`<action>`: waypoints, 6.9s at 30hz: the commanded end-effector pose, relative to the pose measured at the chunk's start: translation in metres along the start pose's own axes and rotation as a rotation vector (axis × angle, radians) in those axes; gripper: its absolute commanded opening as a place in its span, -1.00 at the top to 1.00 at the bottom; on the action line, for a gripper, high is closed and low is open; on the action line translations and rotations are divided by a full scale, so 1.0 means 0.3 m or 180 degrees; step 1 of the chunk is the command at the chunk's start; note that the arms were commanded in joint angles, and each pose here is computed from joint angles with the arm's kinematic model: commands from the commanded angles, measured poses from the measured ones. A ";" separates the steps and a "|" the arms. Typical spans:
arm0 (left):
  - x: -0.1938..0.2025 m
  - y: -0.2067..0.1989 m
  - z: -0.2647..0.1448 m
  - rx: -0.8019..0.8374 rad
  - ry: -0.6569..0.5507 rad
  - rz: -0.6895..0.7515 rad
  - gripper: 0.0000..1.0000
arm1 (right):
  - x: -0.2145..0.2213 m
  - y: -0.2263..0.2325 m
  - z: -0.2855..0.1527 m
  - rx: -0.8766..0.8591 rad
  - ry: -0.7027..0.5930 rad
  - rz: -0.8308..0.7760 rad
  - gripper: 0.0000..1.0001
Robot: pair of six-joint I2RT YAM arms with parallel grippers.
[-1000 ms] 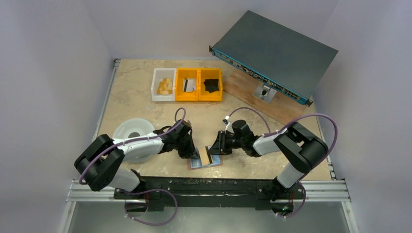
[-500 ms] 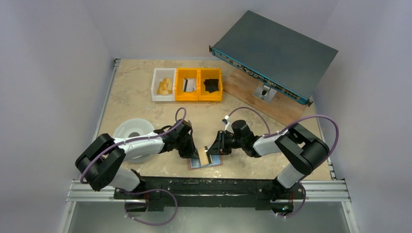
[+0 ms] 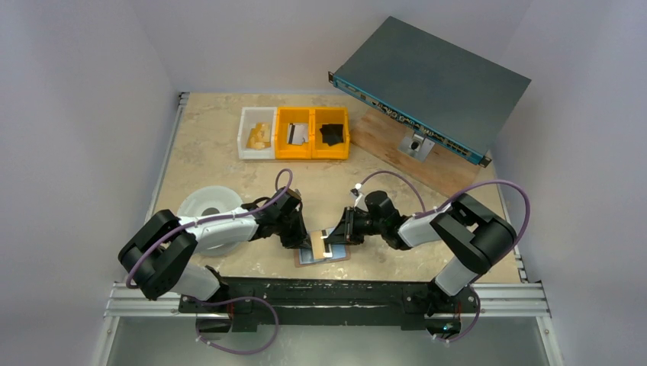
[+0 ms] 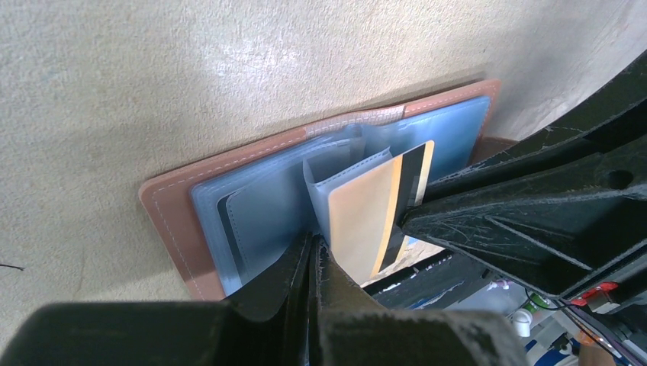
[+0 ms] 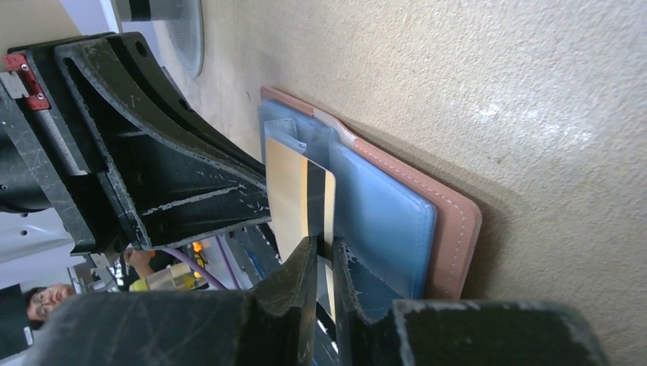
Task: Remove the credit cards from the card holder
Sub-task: Remove the credit card from the card holder, then place the credit card in the storage box, then remove the credit card from the card holder.
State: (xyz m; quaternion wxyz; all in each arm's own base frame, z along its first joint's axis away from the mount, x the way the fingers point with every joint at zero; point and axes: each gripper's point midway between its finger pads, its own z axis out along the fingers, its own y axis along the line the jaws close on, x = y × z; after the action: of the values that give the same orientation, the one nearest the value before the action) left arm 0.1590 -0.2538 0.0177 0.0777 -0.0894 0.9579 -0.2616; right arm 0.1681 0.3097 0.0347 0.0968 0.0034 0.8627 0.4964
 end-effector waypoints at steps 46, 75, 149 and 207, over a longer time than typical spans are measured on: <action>-0.101 -0.159 -0.294 0.0682 -0.0436 0.0563 -0.04 | -0.196 0.288 -0.213 0.0033 -0.0707 -0.0496 1.00; -0.162 -0.335 -0.413 0.2293 -0.0484 0.0405 1.00 | -0.233 0.438 -0.261 -0.0451 -0.0736 -0.0435 0.18; -1.342 0.082 -0.554 -0.1189 -0.1848 0.0311 0.14 | -0.249 0.167 -0.399 0.1041 -0.1130 -0.0857 -0.93; -0.094 0.177 -0.327 0.0404 -0.0552 -0.0111 0.09 | 0.069 0.042 0.195 0.2324 -0.0135 -0.1334 0.58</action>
State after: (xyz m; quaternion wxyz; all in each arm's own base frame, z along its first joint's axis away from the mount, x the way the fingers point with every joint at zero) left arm 0.1595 -0.1416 0.0754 0.1676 -0.1420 0.9329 -0.2853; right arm 0.1627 0.3761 0.0241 0.2227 -0.1403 0.9548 0.1377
